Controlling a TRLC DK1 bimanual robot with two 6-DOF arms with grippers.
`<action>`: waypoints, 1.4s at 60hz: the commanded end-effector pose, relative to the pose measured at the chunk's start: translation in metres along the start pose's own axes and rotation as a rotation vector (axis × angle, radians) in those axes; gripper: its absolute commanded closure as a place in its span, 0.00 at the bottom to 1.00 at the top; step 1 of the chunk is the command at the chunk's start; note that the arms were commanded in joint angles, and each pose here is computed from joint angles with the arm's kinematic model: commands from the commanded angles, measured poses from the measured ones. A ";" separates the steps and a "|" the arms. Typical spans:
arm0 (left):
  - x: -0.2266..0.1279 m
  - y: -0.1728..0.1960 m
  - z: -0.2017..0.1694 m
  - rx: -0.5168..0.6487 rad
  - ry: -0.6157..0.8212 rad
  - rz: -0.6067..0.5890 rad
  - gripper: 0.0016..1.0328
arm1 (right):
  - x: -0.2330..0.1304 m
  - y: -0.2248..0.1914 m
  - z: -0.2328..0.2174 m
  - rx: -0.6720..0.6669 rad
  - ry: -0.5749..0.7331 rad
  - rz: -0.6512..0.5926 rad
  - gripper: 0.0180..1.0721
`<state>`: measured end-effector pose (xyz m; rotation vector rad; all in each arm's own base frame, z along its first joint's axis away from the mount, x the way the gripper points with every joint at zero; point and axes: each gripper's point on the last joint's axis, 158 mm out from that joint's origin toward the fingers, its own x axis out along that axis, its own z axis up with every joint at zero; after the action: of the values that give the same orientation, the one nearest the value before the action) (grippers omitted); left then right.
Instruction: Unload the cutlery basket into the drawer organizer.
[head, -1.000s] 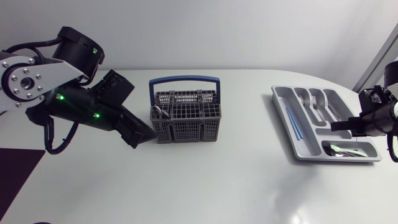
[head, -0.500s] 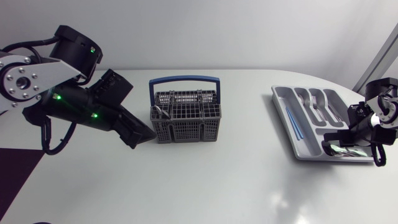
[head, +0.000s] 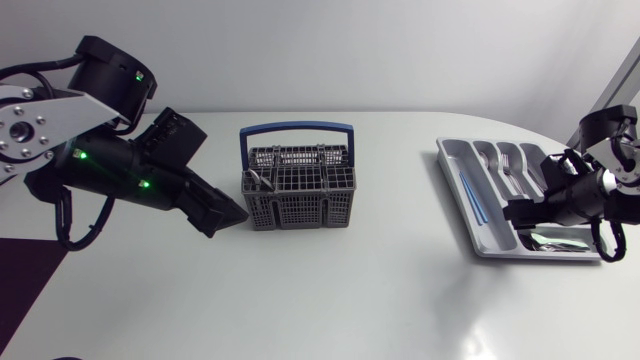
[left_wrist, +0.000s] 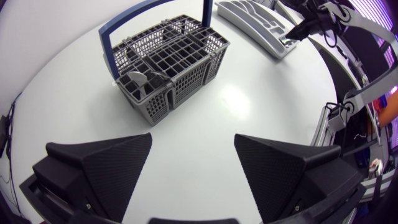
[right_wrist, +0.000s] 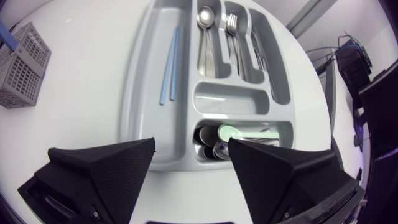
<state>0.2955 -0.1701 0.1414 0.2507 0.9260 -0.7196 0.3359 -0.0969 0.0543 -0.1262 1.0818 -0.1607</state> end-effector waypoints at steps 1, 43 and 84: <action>-0.009 0.006 0.008 -0.082 -0.027 0.015 0.10 | -0.023 0.017 0.018 -0.019 -0.073 0.038 0.13; -0.014 0.052 0.018 -0.666 -0.062 0.065 0.12 | -0.147 0.227 0.050 -0.432 -0.386 0.353 0.13; 0.014 0.065 0.032 -0.931 -0.001 0.100 0.16 | -0.157 0.312 0.039 -0.601 -0.429 0.394 0.13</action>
<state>0.3579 -0.1397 0.1396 -0.4975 1.1388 -0.1642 0.3176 0.2289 0.1468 -0.4741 0.6973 0.5253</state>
